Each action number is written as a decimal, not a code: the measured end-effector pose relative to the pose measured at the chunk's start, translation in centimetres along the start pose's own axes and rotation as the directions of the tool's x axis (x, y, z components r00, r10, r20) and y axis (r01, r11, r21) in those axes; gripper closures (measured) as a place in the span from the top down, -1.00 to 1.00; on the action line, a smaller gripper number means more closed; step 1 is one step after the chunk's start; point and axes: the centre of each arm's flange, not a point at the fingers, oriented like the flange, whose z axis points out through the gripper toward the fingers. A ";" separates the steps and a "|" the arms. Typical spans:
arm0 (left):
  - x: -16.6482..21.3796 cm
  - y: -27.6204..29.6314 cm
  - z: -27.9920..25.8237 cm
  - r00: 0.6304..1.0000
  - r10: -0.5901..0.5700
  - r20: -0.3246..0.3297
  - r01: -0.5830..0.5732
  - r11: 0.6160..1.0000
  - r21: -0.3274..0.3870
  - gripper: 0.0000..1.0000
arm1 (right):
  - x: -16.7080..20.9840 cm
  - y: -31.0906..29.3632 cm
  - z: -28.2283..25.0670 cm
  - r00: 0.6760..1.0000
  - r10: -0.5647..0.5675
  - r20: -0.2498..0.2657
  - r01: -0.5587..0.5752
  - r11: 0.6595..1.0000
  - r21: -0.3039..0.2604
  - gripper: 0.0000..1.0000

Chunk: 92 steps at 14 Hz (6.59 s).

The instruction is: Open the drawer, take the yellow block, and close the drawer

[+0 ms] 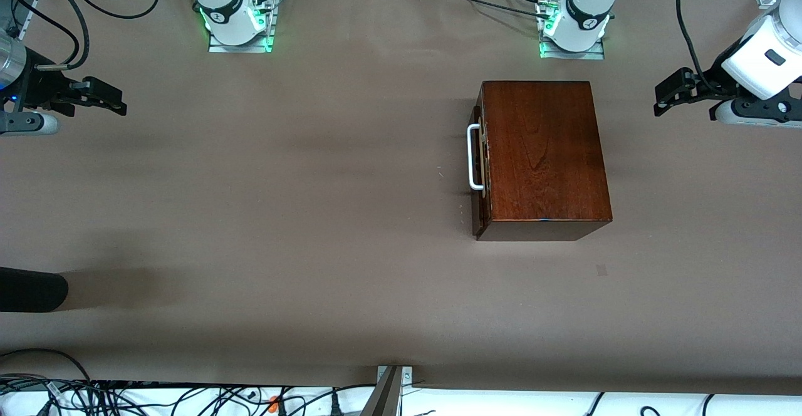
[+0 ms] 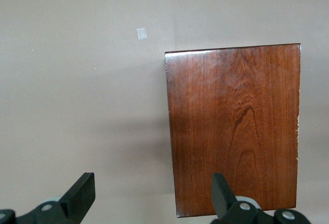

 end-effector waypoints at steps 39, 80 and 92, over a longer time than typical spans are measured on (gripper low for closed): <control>-1.9 39.5 29.8 0.998 0.037 0.060 -0.054 0.947 0.317 1.00 | 0.0 0.0 0.0 1.000 0.000 0.001 0.000 1.000 0.000 1.00; -0.9 46.2 34.4 0.998 -0.054 -0.025 0.058 0.976 0.212 1.00 | 0.0 0.0 0.0 1.000 0.000 0.001 0.000 1.000 0.000 1.00; -0.9 50.3 34.3 0.993 -0.102 -0.064 0.110 0.984 0.138 1.00 | 0.0 0.0 0.0 1.000 0.000 0.001 0.000 1.000 0.000 1.00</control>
